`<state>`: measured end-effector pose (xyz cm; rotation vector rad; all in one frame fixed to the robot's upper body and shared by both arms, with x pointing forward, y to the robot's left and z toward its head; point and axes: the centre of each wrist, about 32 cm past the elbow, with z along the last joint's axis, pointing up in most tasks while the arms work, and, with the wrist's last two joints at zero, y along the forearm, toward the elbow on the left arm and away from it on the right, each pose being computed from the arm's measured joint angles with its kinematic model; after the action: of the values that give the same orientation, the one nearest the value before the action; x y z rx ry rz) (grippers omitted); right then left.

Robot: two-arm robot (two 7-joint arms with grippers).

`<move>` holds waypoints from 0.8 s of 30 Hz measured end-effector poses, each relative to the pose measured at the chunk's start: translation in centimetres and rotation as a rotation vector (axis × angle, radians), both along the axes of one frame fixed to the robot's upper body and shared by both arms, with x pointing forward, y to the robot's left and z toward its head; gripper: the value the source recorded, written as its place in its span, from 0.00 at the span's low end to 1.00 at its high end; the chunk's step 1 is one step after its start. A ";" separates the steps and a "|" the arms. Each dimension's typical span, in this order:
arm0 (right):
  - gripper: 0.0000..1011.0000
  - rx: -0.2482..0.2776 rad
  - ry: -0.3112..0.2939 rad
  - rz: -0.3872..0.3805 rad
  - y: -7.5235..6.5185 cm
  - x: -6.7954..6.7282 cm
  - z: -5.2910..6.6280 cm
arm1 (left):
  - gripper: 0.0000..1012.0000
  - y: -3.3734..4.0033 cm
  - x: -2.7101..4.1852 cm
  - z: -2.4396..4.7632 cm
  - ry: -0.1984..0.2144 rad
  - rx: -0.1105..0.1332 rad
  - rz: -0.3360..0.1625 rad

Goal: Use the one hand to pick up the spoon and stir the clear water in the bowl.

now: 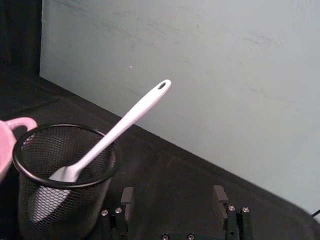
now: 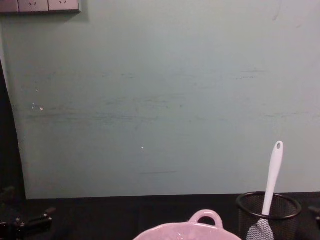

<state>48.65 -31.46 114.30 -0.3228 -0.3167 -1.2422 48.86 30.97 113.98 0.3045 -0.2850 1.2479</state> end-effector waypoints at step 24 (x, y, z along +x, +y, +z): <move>0.99 0.516 0.215 0.110 -5.6 -0.7 5.2 | 1.00 0.00 0.00 0.00 0.000 0.000 0.000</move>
<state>47.93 -37.01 119.52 0.0084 0.1716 -1.1240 48.86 30.97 113.98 0.3045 -0.2850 1.2480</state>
